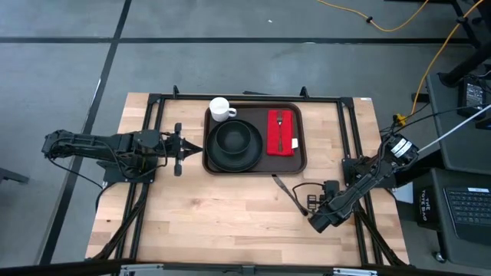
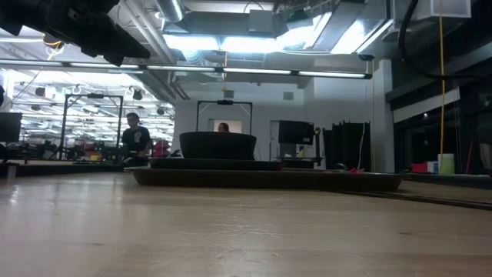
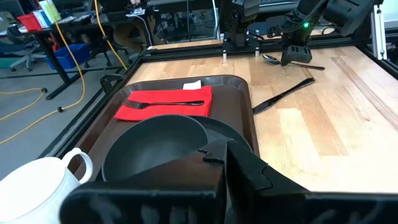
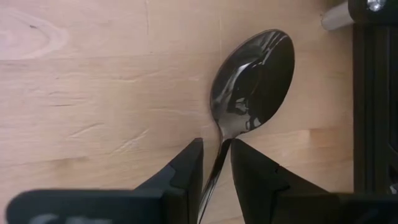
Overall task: Set up tray
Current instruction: Put the black spoon on the red napkin to the left of the black fork
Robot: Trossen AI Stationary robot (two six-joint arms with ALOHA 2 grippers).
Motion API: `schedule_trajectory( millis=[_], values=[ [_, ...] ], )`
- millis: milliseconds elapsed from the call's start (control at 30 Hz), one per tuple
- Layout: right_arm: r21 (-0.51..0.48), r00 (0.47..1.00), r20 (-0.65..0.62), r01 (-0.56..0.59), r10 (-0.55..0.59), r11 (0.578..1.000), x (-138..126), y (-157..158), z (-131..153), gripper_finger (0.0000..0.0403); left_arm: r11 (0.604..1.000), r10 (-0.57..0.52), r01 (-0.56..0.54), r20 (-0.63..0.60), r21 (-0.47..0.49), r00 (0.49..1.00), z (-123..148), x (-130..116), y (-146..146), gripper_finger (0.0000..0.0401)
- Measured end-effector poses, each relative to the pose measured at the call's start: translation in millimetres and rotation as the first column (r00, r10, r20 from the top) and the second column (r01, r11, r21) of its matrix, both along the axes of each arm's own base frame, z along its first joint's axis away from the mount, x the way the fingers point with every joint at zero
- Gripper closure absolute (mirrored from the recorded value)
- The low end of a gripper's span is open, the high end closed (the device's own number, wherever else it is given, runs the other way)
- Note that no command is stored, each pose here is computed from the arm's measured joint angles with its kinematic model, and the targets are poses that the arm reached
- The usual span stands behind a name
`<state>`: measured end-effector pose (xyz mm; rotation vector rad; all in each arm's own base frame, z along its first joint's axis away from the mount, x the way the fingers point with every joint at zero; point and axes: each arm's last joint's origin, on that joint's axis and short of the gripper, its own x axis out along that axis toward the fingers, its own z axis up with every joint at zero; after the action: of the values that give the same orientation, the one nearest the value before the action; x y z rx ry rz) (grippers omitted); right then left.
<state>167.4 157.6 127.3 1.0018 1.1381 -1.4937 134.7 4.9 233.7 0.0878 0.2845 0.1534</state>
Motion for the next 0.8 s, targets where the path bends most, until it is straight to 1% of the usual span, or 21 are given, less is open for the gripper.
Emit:
schedule_trajectory(
  millis=[233, 467, 800],
  values=[
    [-0.005, 1.0, 0.014, -0.005, 0.005, 1.0, 0.8, 0.1, -0.3, 0.0313, 1.0, 0.0, 0.0, 0.0, 0.0, 1.0, 0.0, 0.0, 0.0, 0.0396],
    [-0.057, 0.996, 0.083, -0.038, 0.043, 0.998, 3.9, -0.5, -0.6, 0.0313, 1.0, 0.0, 0.0, 0.0, 0.0, 1.0, 0.0, 0.0, 0.0, 0.0395],
    [-0.095, 0.983, 0.154, -0.086, 0.101, 0.992, 8.3, 0.0, -1.3, 0.0313, 1.0, 0.0, 0.0, 0.0, 0.0, 1.0, 0.0, 0.0, 0.0, 0.0399]
  ],
)
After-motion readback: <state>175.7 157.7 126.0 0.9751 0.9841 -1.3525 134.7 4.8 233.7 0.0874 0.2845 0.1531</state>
